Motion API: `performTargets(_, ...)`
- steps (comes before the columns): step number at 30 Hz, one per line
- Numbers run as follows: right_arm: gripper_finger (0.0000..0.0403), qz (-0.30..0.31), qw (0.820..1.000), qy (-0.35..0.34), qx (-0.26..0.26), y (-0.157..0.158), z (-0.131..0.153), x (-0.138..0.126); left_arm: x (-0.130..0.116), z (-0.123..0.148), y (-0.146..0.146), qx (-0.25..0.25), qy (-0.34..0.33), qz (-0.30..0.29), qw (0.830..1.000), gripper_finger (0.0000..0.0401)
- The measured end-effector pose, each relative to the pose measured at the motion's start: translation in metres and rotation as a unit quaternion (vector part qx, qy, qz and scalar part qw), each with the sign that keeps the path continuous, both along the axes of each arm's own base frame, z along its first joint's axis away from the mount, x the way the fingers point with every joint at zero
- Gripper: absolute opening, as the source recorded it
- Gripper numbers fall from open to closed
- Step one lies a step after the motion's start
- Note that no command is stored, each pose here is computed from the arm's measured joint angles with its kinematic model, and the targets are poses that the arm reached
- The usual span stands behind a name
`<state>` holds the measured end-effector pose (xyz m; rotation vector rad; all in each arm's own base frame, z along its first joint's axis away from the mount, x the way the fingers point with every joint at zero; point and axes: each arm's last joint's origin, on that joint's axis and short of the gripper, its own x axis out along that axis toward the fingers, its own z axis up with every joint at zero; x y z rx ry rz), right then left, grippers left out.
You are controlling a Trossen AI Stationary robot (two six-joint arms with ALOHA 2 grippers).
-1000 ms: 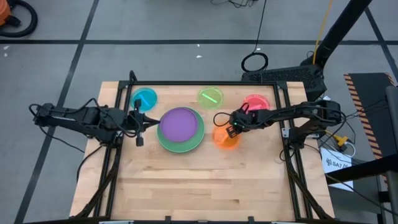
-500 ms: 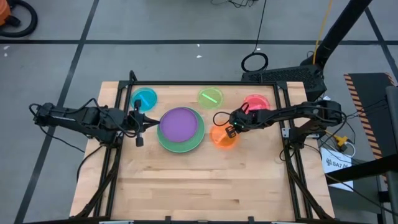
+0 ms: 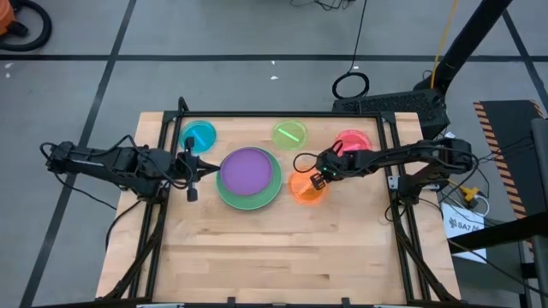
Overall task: Stack plastic plates
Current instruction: Stack the transparent orange plate on top of the purple plate
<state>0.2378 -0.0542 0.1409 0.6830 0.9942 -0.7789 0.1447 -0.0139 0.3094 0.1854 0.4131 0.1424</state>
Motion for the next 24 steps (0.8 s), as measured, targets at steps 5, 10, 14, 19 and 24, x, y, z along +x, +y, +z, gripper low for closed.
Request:
performTargets(5,0.0001,0.002,1.0,-0.022,-0.009,-0.003,0.012,-0.003,0.0,0.0,0.0,0.0,0.0,0.0,1.0,0.0003)
performTargets(10,0.0001,0.006,0.998,-0.058,-0.024,-0.006,0.03,-0.009,0.0,0.0,0.0,0.0,-0.002,0.0,1.0,0.0003)
performTargets(14,0.0,0.004,0.996,-0.088,-0.033,-0.007,0.044,-0.014,0.0,0.0,0.0,0.0,-0.002,0.0,1.0,0.0003)
performTargets(19,0.0,0.011,0.992,-0.118,-0.044,-0.006,0.057,-0.019,0.0,0.0,0.0,0.0,-0.003,0.0,1.0,0.0003)
performTargets(24,0.0,0.019,0.981,-0.191,-0.033,-0.006,0.068,-0.013,0.001,0.003,0.0,0.003,-0.016,-0.002,1.0,0.0003)
